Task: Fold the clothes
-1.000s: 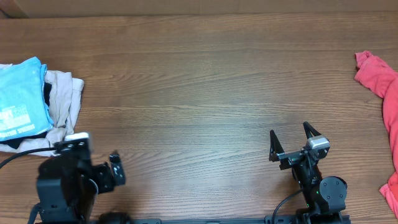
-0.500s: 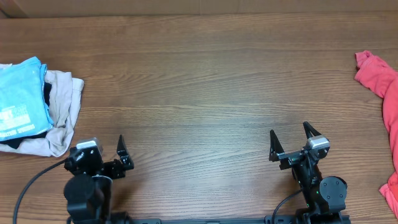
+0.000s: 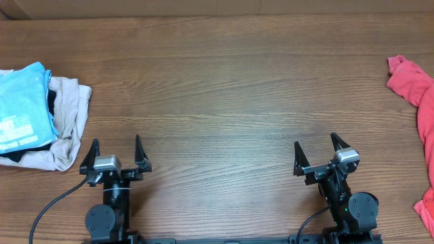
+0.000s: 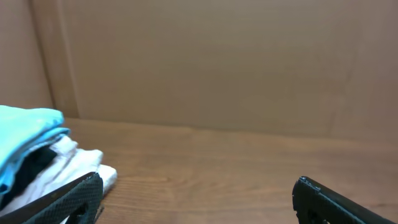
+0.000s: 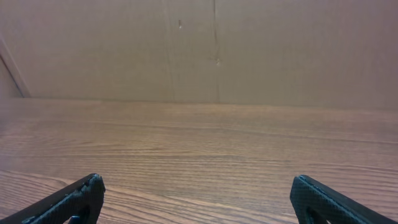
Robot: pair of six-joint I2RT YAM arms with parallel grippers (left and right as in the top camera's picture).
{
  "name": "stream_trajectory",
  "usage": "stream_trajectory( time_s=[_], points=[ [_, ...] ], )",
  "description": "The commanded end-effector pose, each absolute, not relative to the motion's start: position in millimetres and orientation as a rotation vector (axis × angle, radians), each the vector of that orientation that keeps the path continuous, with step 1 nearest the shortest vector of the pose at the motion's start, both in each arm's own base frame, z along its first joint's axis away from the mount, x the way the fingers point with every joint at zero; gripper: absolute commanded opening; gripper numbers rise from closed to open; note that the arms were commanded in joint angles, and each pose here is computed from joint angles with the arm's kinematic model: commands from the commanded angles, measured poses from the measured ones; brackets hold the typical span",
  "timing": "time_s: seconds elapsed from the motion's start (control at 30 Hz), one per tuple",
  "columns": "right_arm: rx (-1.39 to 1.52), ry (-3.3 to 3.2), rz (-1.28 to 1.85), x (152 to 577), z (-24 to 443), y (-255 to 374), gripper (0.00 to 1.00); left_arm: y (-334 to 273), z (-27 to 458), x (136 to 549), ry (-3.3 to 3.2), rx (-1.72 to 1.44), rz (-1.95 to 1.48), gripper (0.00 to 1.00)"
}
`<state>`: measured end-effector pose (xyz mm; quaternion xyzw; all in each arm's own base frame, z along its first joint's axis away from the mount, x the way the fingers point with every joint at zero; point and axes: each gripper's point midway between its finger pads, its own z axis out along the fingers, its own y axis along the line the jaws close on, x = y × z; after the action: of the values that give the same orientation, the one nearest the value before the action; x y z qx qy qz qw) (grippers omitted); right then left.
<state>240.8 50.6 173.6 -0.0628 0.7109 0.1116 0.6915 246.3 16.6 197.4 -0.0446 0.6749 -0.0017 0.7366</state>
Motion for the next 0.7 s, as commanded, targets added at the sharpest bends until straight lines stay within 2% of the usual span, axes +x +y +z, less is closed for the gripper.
stream_trajectory(
  time_s=[0.0, 0.07, 0.67],
  points=[
    [-0.14, 1.583, 0.242, 241, 172, 50, 1.0, 7, 179, 247, 1.552, -0.057, -0.029, 1.0],
    [-0.14, 1.583, 0.243, 241, 172, 50, 1.0, 5, 155, 246, 1.652, -0.059, -0.042, 1.0],
    [-0.14, 1.583, 0.242, 241, 172, 50, 1.0, 7, 157, 246, 1.644, -0.065, -0.034, 1.0]
  ],
)
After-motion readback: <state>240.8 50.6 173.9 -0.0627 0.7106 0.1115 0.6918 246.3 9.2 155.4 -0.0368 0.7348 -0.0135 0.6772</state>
